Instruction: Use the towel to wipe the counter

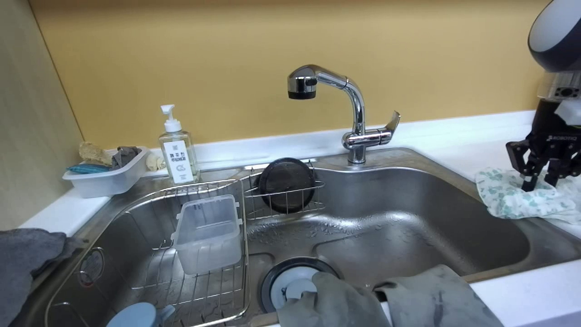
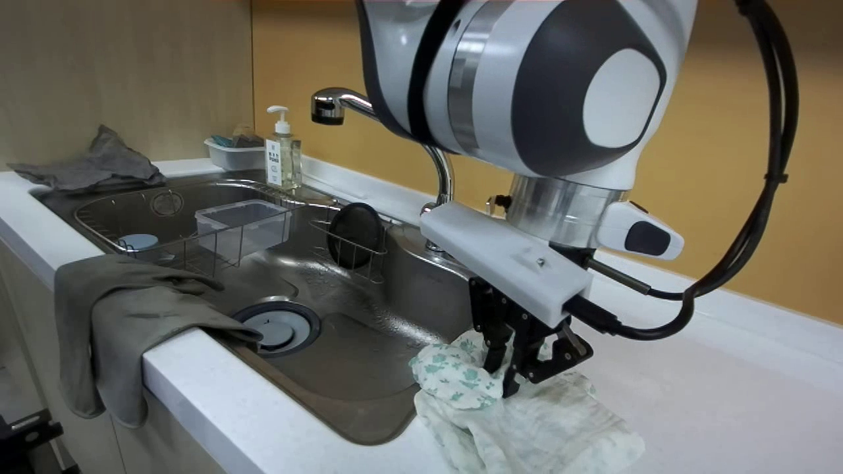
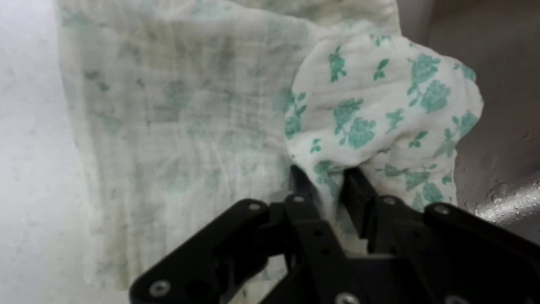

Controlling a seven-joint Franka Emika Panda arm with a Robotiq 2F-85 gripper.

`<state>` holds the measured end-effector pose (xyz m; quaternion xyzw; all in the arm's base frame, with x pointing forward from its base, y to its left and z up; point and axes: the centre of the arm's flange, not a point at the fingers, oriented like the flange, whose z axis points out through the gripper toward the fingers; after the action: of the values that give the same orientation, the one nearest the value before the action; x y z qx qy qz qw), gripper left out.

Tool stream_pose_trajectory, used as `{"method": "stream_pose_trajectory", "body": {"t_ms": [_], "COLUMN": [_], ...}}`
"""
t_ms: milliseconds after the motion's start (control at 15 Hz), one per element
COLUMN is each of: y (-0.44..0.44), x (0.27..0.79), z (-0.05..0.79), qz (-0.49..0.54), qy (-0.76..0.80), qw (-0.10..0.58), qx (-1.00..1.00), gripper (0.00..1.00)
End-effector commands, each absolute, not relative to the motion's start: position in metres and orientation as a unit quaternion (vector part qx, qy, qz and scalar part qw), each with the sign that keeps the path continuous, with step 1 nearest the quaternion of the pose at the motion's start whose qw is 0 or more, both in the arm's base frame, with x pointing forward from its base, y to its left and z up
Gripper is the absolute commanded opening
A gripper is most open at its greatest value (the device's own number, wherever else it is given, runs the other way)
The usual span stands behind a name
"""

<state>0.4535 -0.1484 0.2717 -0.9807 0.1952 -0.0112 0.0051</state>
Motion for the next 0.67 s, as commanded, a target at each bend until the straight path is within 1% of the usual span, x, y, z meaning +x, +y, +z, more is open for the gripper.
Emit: {"method": "stream_pose_trajectory", "body": {"t_ms": [0, 267, 600], "y": [-0.157, -0.163, -0.140], "x": [0.460, 0.471, 0.526], "z": [0.275, 0.274, 0.267], "qz": [-0.013, -0.023, -0.037], "qy": [0.216, 0.221, 0.189], "qw": [0.013, 0.017, 0.019], "qx": [-0.976, -0.975, -0.981], "gripper": [0.01, 0.01, 0.01]}}
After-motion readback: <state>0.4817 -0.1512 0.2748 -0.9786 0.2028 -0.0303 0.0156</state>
